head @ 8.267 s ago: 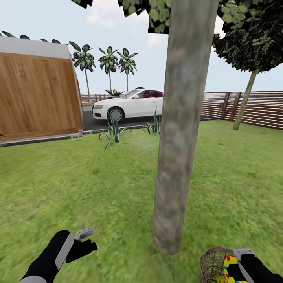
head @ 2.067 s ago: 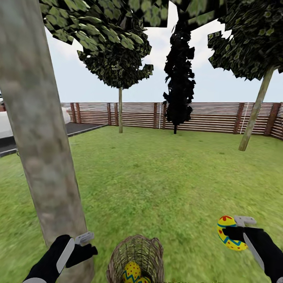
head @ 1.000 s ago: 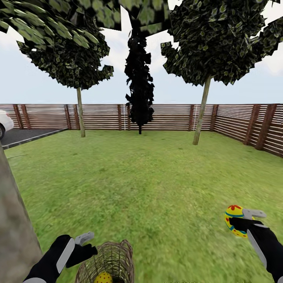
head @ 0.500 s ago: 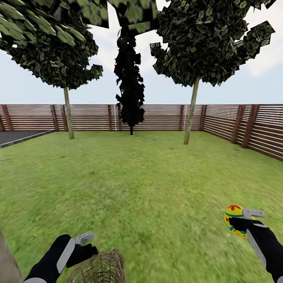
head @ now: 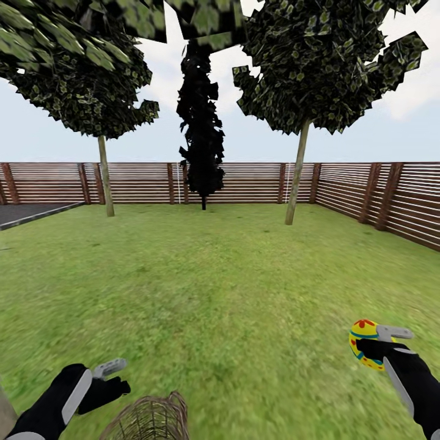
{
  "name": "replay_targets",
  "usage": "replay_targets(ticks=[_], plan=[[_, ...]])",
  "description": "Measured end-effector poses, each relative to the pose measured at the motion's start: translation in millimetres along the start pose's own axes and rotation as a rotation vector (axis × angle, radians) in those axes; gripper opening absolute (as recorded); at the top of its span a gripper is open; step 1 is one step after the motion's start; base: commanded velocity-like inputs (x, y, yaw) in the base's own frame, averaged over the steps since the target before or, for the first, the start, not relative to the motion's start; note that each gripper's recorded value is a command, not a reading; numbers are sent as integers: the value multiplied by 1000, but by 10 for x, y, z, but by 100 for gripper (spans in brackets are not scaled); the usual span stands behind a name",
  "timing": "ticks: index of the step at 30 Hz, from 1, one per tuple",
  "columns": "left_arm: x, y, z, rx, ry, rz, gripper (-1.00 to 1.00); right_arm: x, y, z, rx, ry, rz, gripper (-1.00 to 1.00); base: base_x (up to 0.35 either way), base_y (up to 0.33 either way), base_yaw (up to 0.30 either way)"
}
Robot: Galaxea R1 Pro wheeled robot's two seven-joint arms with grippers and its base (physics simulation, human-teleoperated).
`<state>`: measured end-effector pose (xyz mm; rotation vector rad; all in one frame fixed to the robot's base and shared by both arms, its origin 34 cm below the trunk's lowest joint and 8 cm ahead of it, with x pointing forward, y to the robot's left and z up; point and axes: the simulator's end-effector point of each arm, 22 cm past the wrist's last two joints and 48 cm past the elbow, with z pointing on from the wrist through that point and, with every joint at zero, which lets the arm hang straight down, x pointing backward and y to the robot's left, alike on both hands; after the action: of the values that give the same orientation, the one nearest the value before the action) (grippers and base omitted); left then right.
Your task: Take the three Easter eggs out of the wicker basket on the lawn in the garden, then place them on the lawn next to a single tree (choose any tree) so that all three eggs are next to the same tree and none are left in the basket.
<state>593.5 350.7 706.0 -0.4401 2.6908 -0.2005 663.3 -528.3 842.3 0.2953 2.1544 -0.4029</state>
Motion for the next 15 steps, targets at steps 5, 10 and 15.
replay_targets(ticks=[5, 10, 15], plan=[[-25, -14, -25, 38, -1, -2, 100, 5, 0, 1, 0, 1, -2, -100, 190, -281, 0], [-36, 27, -34, 32, -2, -1, 100, 23, 21, 4, -1, 5, -5, -100, 168, -231, 0], [-200, 617, -179, -76, -23, 21, 100, 58, 130, 5, -15, 10, 0, -100, 15, -20, 0]])
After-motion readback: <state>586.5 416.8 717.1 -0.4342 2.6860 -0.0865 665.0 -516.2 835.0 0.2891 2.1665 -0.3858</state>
